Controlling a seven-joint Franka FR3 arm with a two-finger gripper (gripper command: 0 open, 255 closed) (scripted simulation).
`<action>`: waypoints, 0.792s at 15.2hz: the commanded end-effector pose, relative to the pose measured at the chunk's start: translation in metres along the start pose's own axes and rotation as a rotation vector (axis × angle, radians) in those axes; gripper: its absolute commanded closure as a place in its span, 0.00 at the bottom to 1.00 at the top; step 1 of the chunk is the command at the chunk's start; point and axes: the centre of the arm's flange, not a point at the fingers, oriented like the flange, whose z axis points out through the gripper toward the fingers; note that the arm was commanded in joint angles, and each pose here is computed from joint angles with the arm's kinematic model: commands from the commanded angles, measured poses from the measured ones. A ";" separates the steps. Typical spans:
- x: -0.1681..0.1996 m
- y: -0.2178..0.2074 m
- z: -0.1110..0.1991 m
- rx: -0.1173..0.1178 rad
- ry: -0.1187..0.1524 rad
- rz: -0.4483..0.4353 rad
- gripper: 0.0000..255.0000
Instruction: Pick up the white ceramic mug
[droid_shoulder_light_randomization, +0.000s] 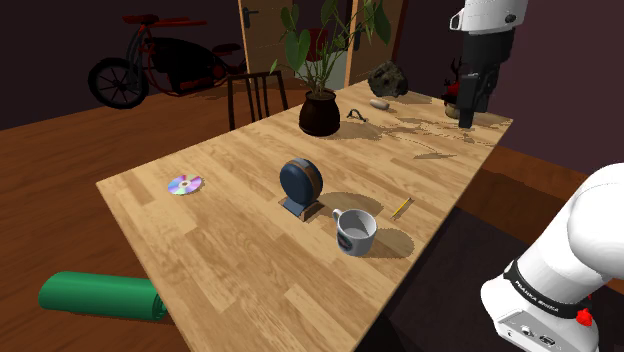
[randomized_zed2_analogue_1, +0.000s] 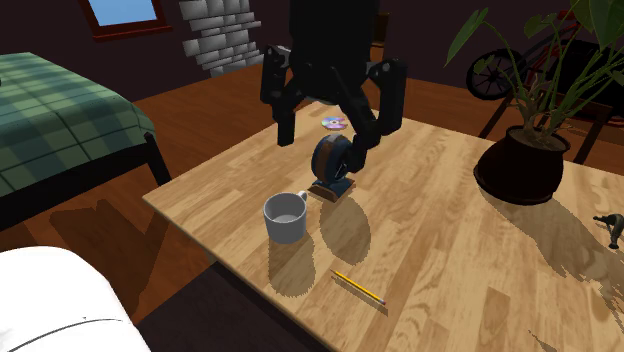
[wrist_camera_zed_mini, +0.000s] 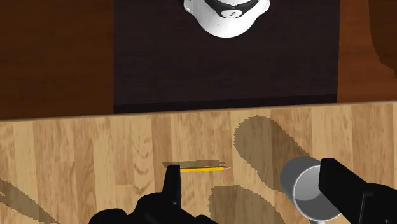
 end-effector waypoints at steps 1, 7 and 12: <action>0.000 0.000 0.000 0.000 0.000 0.000 0.00; 0.036 -0.027 0.061 0.019 0.031 -0.038 0.00; 0.067 -0.052 0.110 0.034 0.057 -0.069 0.00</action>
